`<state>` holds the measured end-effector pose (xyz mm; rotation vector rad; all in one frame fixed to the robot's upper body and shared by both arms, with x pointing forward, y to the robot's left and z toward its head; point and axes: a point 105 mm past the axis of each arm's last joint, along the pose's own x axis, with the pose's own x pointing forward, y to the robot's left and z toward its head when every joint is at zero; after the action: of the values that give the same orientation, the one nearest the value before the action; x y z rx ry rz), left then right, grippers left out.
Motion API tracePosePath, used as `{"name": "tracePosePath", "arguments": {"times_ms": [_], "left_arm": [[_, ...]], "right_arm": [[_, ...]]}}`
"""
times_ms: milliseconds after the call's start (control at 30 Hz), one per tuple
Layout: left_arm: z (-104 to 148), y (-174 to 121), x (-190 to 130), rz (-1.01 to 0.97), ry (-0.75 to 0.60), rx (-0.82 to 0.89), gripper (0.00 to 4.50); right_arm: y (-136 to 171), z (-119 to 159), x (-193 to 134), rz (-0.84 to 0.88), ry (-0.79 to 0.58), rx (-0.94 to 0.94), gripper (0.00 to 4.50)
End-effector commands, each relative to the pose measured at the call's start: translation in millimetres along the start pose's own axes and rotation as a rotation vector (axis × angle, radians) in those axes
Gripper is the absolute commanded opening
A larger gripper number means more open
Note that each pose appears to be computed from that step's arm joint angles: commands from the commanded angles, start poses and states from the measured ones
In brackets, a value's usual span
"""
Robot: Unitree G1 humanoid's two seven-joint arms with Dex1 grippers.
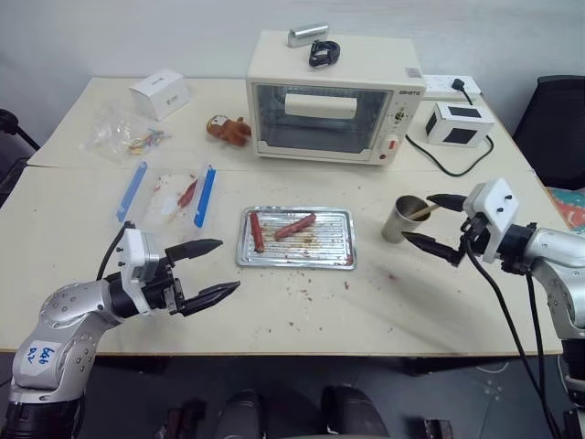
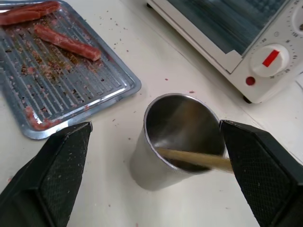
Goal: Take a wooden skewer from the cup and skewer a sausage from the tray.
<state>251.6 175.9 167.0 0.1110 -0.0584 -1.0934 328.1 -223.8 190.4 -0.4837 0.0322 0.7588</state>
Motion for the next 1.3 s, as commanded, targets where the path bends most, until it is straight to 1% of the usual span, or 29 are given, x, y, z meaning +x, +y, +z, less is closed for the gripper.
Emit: {"name": "tracePosePath", "arguments": {"times_ms": [33,267,467,933,1300], "left_arm": [[8,-3,3,-0.011,-0.018,0.042,4.48],[8,-1,5,-0.012,-0.025,0.047,4.48],[8,-1,6,-0.013,-0.029,0.046,4.48],[7,-2,7,-0.005,-0.030,0.046,4.48],[7,-1,6,0.001,-0.028,0.049,4.48]], "right_arm": [[-11,14,-5,-0.020,-0.017,-0.070,4.50],[-16,21,-3,-0.009,-0.038,-0.097,4.50],[-23,22,-4,-0.009,-0.023,-0.123,4.50],[-32,13,-4,0.040,0.034,-0.126,4.50],[-25,15,-8,0.134,0.096,-0.100,4.50]]}}
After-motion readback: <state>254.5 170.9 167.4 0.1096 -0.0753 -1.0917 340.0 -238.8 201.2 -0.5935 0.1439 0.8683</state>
